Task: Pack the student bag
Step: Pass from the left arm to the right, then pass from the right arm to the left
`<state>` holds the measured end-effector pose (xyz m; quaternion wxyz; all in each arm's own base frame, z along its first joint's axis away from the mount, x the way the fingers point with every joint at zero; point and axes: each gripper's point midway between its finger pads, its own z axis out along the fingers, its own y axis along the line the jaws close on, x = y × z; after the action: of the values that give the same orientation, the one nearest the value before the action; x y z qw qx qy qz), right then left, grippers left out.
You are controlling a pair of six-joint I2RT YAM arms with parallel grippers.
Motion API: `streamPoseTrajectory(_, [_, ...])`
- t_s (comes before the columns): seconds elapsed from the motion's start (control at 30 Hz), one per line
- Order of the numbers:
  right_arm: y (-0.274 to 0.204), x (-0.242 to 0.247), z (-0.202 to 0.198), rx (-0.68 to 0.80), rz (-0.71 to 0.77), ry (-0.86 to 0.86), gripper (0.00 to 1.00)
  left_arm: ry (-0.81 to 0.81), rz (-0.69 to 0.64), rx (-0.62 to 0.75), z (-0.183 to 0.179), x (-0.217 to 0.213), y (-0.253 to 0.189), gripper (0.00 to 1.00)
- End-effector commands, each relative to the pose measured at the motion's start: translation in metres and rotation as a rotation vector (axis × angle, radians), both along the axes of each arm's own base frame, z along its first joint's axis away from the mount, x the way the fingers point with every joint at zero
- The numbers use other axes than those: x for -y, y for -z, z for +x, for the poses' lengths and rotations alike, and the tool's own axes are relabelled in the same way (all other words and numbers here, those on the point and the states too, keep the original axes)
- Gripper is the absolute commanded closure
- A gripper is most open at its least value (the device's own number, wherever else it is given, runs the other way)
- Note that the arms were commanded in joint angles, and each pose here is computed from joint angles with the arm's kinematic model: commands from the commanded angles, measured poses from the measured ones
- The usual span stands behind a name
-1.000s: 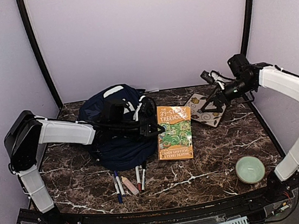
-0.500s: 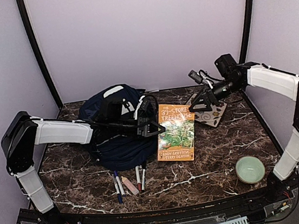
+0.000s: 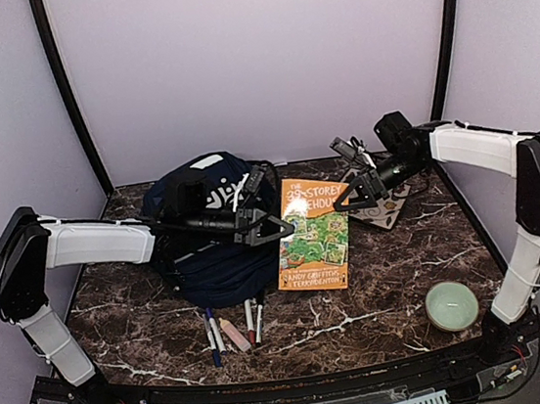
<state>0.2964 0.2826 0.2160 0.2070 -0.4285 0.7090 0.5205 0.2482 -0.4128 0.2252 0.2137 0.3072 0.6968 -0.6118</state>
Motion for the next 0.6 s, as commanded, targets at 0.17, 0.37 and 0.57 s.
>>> streamPoseTrajectory(0.17, [-0.022,-0.013,-0.033,-0.075,0.155,-0.155,0.46,0.02,-0.123,0.155,-0.002,-0.003,-0.039,1.0])
streamPoseTrajectory(0.37, [-0.019,-0.015,-0.024,-0.09,0.132,-0.135,0.84,-0.023,-0.081,0.143,0.007,-0.005,-0.025,0.98])
streamPoseTrajectory(0.57, [-0.008,-0.022,-0.026,-0.051,0.073,-0.138,0.98,-0.119,-0.034,0.164,0.025,-0.005,-0.009,0.49])
